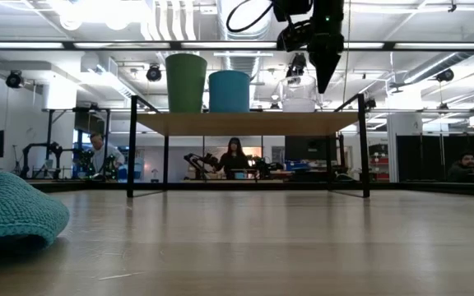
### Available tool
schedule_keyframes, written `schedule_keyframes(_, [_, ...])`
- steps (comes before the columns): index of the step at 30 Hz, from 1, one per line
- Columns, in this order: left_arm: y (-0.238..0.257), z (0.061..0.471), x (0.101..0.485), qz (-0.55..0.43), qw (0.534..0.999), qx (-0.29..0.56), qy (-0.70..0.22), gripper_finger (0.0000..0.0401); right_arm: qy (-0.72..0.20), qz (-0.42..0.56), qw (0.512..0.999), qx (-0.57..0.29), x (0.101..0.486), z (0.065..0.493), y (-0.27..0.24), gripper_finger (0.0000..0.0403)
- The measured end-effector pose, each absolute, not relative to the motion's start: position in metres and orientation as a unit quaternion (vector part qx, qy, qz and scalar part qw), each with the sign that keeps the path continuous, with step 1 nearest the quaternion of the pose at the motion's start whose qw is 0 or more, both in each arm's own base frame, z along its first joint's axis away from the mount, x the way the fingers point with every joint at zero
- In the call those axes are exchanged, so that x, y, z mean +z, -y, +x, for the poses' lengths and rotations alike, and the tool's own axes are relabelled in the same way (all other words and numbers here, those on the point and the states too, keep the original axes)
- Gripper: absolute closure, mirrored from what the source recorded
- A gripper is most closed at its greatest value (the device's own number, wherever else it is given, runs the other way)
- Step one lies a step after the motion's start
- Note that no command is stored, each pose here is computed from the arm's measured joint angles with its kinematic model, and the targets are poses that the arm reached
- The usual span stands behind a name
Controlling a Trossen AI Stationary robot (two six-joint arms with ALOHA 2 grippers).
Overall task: Stack small to large cups/mugs on shelf
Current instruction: Put the transparent cup on the shelf, then return to Home Position
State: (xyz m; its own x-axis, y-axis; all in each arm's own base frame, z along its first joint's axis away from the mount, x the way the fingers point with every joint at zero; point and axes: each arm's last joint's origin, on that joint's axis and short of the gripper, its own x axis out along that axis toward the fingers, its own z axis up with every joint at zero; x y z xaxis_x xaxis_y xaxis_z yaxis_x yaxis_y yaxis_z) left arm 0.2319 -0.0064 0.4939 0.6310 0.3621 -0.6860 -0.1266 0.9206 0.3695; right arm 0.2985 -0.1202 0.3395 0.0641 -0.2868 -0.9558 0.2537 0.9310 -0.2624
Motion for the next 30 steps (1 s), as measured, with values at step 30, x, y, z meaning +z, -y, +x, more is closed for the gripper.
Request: schedule_keyframes(30, [0.006, 0.232, 0.494, 0.144, 0.892, 0.137, -0.405, 0.0317, -0.647, 0.088, 0.711, -0.26, 0.36, 0.277, 0.111, 0.0346])
